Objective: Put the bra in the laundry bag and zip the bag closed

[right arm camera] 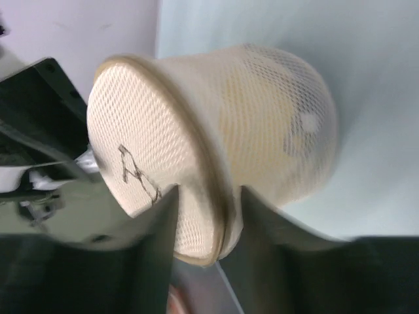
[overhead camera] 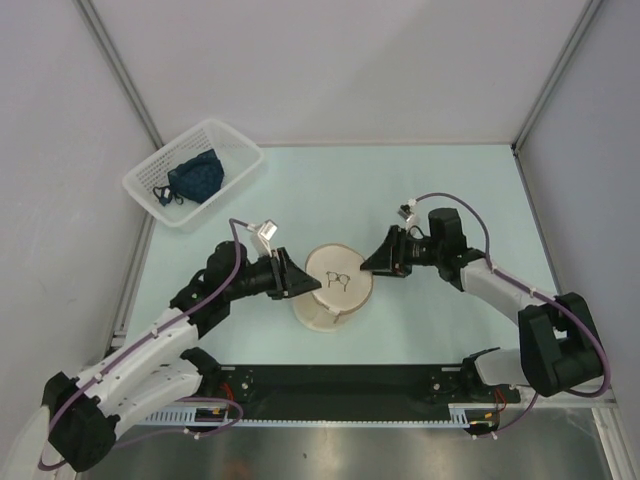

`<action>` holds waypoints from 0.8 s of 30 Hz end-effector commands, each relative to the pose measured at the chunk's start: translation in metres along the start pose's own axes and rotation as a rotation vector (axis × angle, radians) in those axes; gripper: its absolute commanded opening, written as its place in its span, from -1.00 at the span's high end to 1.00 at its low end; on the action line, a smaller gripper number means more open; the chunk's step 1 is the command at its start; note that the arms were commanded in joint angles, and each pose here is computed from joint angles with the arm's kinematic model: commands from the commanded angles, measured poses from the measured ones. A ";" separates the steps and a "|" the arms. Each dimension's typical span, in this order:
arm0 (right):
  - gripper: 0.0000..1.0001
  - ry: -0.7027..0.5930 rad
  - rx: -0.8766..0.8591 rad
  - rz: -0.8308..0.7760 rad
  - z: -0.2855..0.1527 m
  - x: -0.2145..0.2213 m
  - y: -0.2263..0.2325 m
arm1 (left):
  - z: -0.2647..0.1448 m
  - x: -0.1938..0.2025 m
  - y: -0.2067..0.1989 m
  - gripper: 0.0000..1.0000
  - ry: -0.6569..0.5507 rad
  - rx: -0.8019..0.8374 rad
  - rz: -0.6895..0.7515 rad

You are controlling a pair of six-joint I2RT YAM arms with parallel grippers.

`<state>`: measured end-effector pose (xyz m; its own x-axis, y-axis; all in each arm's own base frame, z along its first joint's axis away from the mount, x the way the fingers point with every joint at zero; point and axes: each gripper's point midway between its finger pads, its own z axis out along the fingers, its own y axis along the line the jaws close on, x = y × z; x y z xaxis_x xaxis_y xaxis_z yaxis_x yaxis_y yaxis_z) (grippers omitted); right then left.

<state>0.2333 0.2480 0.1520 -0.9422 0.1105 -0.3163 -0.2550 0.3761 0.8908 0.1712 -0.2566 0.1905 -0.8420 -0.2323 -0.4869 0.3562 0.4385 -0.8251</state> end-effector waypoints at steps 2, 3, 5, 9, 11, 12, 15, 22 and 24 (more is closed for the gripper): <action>-0.99 -0.191 0.331 -0.074 -0.017 -0.048 -0.025 | -0.031 -0.038 0.022 -0.57 -0.136 -0.317 0.133; -1.00 -0.223 0.481 -0.091 -0.032 -0.047 -0.040 | -0.040 -0.044 0.016 -0.61 -0.180 -0.317 0.151; -0.99 -0.249 0.564 -0.133 -0.040 -0.044 -0.036 | -0.048 -0.046 0.018 -0.66 -0.227 -0.321 0.149; -0.99 -0.381 0.648 -0.206 -0.058 -0.027 -0.020 | -0.053 -0.033 0.004 -0.71 -0.282 -0.184 0.136; -1.00 -0.432 0.601 -0.232 -0.060 -0.009 -0.011 | -0.053 -0.021 0.000 -0.72 -0.302 -0.088 0.109; -1.00 -0.480 0.595 -0.187 -0.062 -0.006 -0.013 | -0.053 -0.017 -0.001 -0.72 -0.308 -0.060 0.098; -0.99 -0.529 0.514 -0.145 -0.064 0.016 -0.019 | -0.062 -0.007 -0.001 -0.72 -0.366 0.041 0.062; -1.00 -0.634 0.344 -0.059 -0.072 0.047 -0.039 | -0.081 0.006 -0.005 -0.74 -0.476 0.234 0.041; -1.00 -0.688 0.279 -0.052 -0.079 0.047 -0.034 | -0.071 0.020 0.001 -0.74 -0.402 0.236 0.043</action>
<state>0.1747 0.1720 0.1096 -0.6536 0.4564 -0.6038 -0.1340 0.7154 0.6858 0.1424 -0.1941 0.1820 -0.6057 -0.5400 -0.5843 0.4357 0.3894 -0.8115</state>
